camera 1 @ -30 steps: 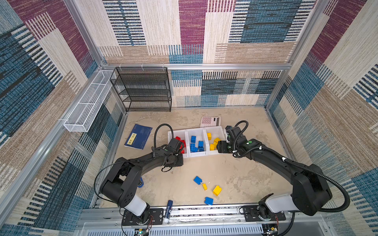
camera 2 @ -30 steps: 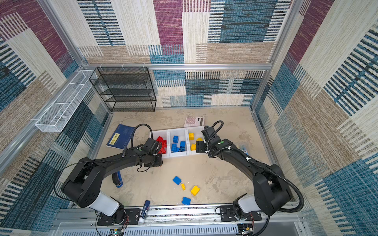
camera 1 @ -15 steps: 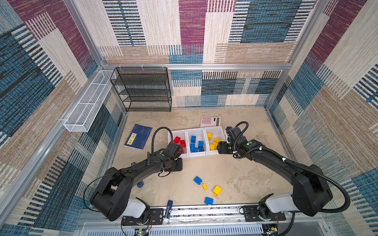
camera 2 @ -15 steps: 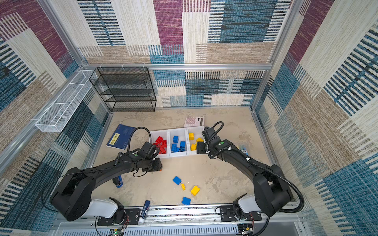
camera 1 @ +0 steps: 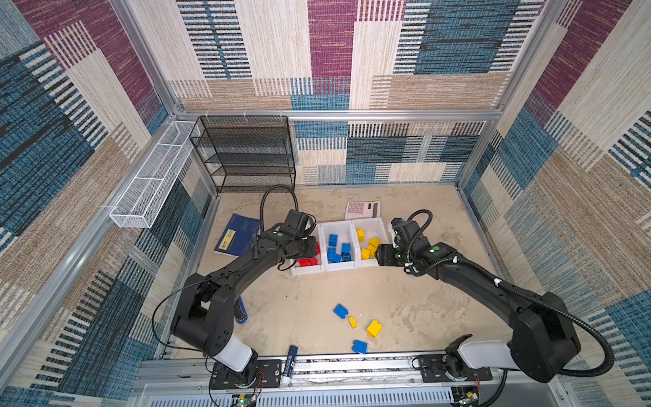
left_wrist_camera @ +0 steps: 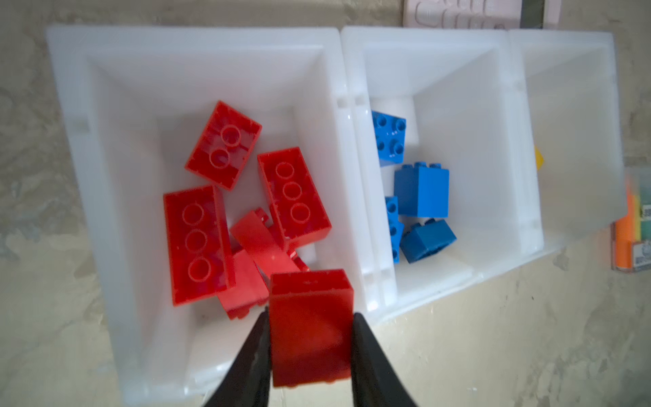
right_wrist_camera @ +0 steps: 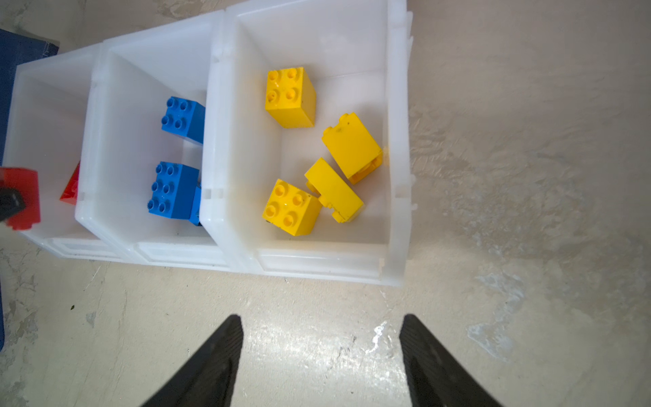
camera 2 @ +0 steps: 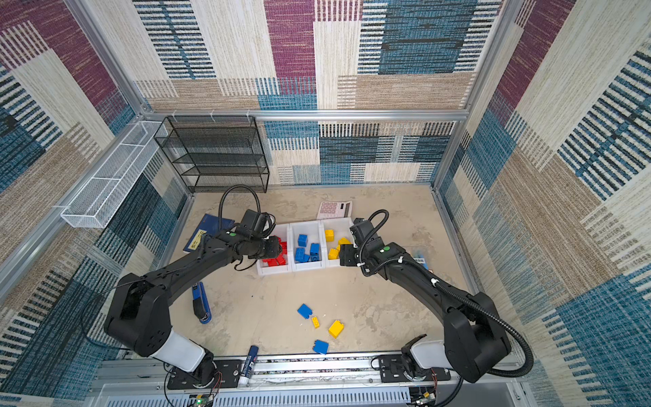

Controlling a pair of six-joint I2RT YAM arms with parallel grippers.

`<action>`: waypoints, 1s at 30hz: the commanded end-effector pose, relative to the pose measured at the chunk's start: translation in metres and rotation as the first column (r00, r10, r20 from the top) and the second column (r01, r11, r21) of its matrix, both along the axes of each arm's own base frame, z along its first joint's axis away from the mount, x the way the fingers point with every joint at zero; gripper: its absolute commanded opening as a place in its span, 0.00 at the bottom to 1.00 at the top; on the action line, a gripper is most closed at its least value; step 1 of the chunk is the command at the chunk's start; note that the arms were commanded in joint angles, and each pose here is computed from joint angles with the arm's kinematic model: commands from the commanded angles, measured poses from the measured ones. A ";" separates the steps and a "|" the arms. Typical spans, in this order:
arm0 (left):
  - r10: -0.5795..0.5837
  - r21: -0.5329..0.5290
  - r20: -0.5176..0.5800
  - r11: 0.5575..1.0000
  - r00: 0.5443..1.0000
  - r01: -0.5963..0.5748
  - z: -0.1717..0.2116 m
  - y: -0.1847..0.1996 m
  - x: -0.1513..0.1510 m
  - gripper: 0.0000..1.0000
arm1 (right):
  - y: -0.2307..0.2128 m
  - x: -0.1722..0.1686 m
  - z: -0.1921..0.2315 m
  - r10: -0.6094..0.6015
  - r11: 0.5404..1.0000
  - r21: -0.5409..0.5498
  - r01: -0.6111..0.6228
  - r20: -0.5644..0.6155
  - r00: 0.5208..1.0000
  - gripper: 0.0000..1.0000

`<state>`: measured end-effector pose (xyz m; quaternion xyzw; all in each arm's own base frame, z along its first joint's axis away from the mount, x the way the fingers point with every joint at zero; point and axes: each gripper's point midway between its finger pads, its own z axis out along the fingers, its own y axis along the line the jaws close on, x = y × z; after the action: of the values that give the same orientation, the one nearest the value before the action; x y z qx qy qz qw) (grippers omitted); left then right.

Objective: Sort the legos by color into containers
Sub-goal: 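Lift the red brick with the left gripper and drop it into the nearest compartment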

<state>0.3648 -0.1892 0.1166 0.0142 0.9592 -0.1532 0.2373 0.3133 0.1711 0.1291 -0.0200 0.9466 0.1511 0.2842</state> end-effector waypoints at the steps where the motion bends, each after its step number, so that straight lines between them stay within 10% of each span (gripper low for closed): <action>1: -0.001 0.059 -0.026 0.998 1.000 0.003 -0.009 0.009 0.007 0.48 | 0.004 -0.009 0.003 0.009 0.999 0.031 -0.009 -0.009 1.000 0.73; 22: 0.185 0.025 -0.001 0.982 0.983 -0.185 -0.004 0.077 -0.039 0.57 | 0.075 -0.087 -0.031 0.209 0.978 0.028 -0.207 -0.141 0.968 0.71; 30: 0.238 -0.002 -0.026 0.971 0.971 -0.238 -0.014 0.098 -0.059 0.57 | 0.130 -0.121 -0.047 0.426 0.899 -0.031 -0.436 -0.163 0.890 0.71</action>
<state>0.3088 -0.0921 0.1037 -0.0918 0.9582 -0.1145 0.2455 0.1969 0.2873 0.0817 -0.1925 0.9509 0.1781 0.1643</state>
